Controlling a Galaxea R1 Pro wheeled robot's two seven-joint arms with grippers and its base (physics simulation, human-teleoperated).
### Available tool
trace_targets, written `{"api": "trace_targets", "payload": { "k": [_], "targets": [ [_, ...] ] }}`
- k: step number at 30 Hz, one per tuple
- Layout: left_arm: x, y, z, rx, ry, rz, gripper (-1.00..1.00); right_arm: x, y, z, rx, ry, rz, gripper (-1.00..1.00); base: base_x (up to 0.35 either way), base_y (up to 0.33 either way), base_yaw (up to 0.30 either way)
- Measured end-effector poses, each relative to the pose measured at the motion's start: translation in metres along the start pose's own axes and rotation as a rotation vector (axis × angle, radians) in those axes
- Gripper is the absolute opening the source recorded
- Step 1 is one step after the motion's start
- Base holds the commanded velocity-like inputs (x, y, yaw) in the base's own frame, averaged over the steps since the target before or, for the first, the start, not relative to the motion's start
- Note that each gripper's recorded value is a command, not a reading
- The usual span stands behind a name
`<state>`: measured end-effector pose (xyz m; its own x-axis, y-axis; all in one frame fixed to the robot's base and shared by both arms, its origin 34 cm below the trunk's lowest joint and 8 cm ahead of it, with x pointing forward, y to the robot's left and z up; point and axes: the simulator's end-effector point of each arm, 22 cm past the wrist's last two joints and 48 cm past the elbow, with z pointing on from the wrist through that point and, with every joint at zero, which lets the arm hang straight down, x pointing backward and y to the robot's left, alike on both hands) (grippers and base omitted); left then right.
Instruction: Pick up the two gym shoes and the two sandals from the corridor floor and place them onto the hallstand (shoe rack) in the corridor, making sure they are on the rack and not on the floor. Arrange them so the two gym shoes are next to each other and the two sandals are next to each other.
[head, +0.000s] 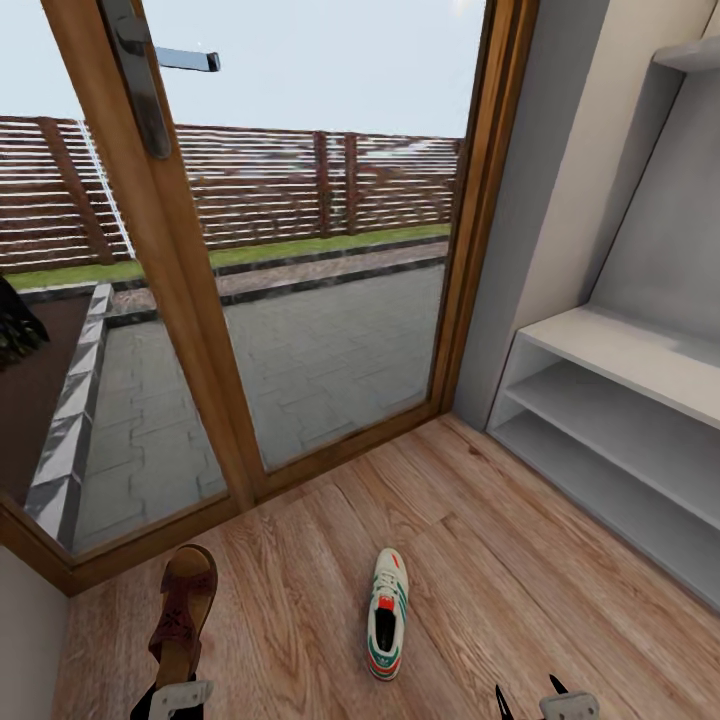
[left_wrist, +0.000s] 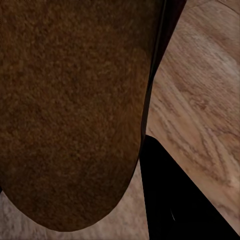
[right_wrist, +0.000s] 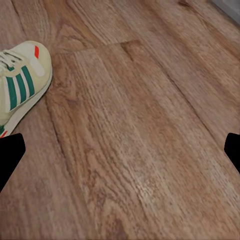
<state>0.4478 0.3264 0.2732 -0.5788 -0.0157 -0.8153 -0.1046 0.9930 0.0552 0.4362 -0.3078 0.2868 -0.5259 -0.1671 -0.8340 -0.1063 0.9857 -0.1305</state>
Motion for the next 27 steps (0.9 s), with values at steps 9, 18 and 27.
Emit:
{"api": "trace_targets", "payload": {
  "k": [9,18,27],
  "targets": [
    [0.0001,0.0000,0.0000,0.000,0.001,0.000,-1.00,0.0002,0.0000,-0.0002,0.000,0.001,0.000,1.00,0.033,0.001,0.000],
    [0.0002,-0.0001,-0.0001,0.000,0.001,0.000,-1.00,0.0000,0.0001,0.0000,0.000,0.000,0.000,1.00,0.087,0.000,0.000],
    [0.0002,0.0000,-0.0002,0.000,0.000,0.000,-1.00,-0.0004,0.0005,0.0002,0.000,-0.001,0.002,1.00,0.005,0.000,0.000]
  ]
}}
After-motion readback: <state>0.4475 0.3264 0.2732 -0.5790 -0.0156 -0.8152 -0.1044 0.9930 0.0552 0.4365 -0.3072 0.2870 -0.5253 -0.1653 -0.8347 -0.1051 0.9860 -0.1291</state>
